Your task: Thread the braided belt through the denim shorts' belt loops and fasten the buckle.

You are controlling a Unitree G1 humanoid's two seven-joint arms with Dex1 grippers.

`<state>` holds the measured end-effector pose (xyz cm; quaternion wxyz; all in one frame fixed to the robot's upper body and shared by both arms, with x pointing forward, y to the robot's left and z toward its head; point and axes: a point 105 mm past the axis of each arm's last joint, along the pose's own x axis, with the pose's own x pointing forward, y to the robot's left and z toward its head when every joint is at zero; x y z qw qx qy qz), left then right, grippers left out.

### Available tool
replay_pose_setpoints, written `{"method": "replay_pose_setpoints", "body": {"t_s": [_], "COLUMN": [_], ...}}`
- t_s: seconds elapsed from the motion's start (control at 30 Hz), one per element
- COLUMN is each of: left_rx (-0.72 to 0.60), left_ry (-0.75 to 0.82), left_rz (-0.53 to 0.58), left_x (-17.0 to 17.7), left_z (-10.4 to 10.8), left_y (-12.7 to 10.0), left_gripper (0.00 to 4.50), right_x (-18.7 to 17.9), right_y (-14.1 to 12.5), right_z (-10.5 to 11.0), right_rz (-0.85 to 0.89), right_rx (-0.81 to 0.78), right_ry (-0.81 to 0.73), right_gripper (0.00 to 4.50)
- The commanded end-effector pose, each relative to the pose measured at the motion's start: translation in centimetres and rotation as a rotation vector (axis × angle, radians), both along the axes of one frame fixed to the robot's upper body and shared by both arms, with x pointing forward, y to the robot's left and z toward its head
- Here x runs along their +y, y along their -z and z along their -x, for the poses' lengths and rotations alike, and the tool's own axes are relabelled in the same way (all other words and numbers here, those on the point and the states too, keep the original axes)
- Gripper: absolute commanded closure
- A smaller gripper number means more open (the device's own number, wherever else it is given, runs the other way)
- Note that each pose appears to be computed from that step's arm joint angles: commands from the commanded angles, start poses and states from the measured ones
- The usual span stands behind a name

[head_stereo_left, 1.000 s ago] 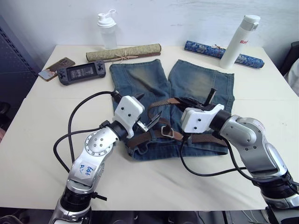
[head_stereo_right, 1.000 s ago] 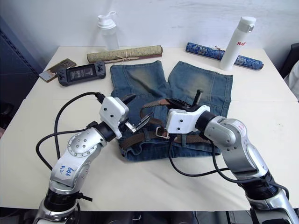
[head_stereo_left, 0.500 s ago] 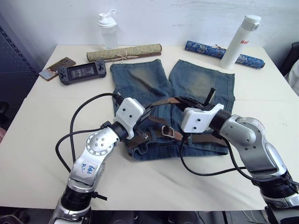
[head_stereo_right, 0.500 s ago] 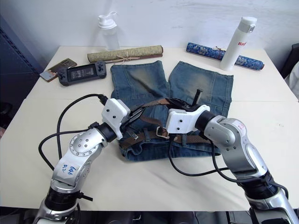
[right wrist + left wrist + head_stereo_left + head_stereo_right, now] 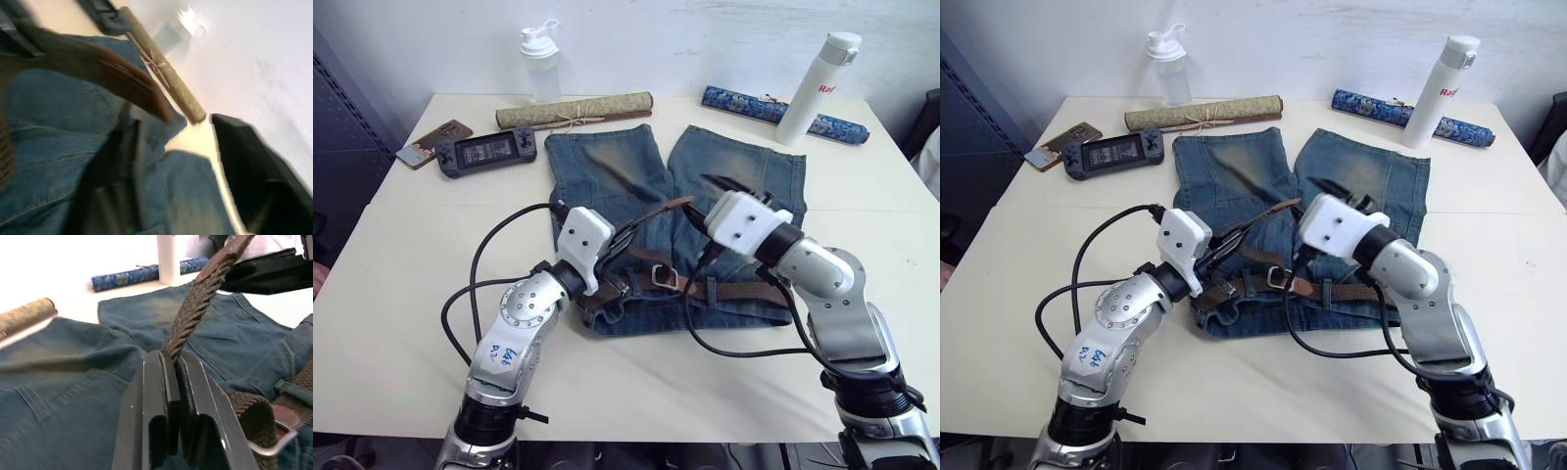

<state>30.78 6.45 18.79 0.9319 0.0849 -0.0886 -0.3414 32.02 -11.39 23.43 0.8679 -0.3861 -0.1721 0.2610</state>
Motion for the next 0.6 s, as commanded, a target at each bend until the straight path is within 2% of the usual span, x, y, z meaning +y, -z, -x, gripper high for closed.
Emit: {"method": "replay_pose_setpoints", "body": {"t_s": [0.03, 0.13, 0.27, 0.37, 0.43, 0.5, 0.57, 0.6], "left_rx": [0.014, 0.05, 0.1, 0.117, 0.136, 0.144, 0.149, 0.15], "left_ry": [0.02, 0.022, 0.014, 0.01, 0.001, 0.001, 0.006, 0.01], "left_rz": [0.098, 0.176, 0.353, 0.333, 0.327, 0.312, 0.302, 0.295], "left_x": [1.0, 2.2, 3.8, 4.3, 4.7, 4.9, 4.8, 4.8], "left_z": [0.4, 0.5, 0.1, 0.0, -0.1, -0.1, 0.0, 0.0], "left_y": [-0.8, -0.7, -1.5, -1.0, -0.6, -0.2, 0.0, 0.1], "left_gripper": [4.5, 4.5, 4.5, 4.5, 4.5, 4.5, 4.5, 4.5], "right_x": [-1.3, -1.9, -1.3, -0.5, -0.1, 0.1, 0.3, 0.5], "right_y": [0.1, 1.8, 2.9, 3.7, 5.0, 6.2, 7.0, 7.3], "right_z": [0.8, 1.6, 2.6, 3.3, 3.8, 4.2, 4.4, 4.5], "right_rz": [-0.117, -0.249, -0.409, -0.413, -0.393, -0.378, -0.389, -0.385], "right_rx": [0.111, 0.246, 0.353, 0.4, 0.466, 0.514, 0.546, 0.556], "right_ry": [0.011, 0.014, -0.015, -0.041, -0.043, -0.033, -0.026, -0.026], "right_gripper": [0.61, 0.61, 0.61, 1.46, 2.31, 3.55, 4.38, 4.45]}}
